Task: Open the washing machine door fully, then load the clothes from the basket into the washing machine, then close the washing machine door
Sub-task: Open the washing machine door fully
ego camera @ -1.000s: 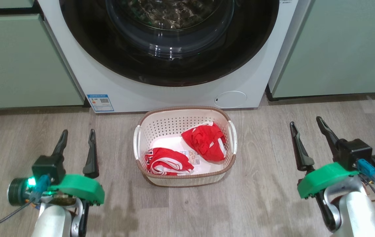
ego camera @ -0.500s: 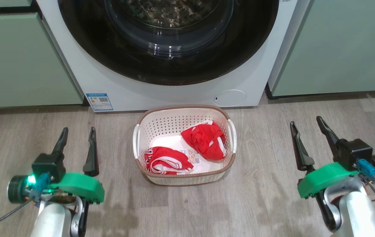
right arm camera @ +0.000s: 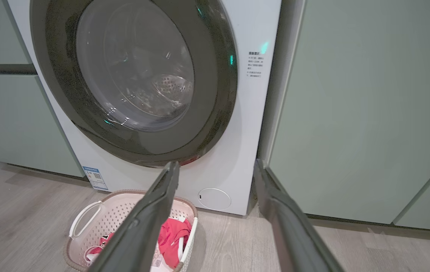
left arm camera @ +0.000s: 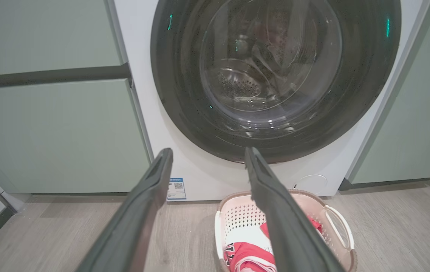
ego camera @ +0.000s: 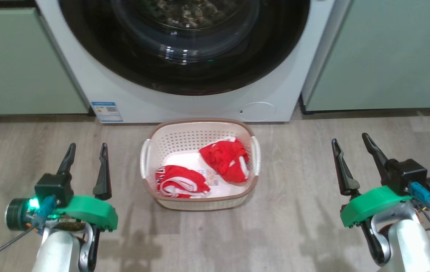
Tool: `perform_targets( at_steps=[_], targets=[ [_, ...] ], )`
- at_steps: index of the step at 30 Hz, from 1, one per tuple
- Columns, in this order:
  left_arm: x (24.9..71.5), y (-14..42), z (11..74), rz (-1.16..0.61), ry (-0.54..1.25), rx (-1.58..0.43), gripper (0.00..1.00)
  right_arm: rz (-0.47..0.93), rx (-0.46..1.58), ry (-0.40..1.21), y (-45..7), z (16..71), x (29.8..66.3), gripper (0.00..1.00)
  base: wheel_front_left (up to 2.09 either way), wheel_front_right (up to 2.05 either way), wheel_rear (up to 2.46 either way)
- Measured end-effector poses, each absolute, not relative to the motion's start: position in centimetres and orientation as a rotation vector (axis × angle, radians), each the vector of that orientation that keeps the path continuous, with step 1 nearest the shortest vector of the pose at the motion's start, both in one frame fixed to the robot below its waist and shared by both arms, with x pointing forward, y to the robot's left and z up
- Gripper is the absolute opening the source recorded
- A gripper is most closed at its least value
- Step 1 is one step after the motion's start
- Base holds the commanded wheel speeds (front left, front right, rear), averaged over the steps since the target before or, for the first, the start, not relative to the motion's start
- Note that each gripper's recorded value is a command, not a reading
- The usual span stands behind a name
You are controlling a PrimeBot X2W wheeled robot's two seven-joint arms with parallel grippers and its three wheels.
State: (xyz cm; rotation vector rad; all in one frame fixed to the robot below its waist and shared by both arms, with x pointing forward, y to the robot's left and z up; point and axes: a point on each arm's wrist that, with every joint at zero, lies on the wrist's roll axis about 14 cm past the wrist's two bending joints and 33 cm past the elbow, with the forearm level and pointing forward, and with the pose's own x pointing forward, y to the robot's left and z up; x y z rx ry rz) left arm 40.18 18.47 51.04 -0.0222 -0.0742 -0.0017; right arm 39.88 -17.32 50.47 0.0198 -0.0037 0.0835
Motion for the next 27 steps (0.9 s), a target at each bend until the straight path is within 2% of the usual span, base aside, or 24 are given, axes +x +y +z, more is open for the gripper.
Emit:
perform_targets(
  at_steps=[16, 22, 27],
  targets=[
    [40.5, 17.2, 50.9, -0.041, -0.071, -0.034, 1.0, 0.056, 0.023, 0.0, -18.3, 50.3, 39.7, 1.0, 1.18, 1.18, -2.37],
    [40.6, 16.7, 51.0, -0.055, -0.077, -0.043, 1.0, 0.049, 0.023, 0.002, -18.6, 50.3, 39.7, 1.0, 0.65, 0.65, -1.29],
    [40.7, 16.7, 51.0, -0.057, -0.078, -0.043, 1.0, 0.048, 0.026, 0.004, -18.6, 50.2, 39.7, 1.0, 0.13, 0.13, -0.27]
  ],
)
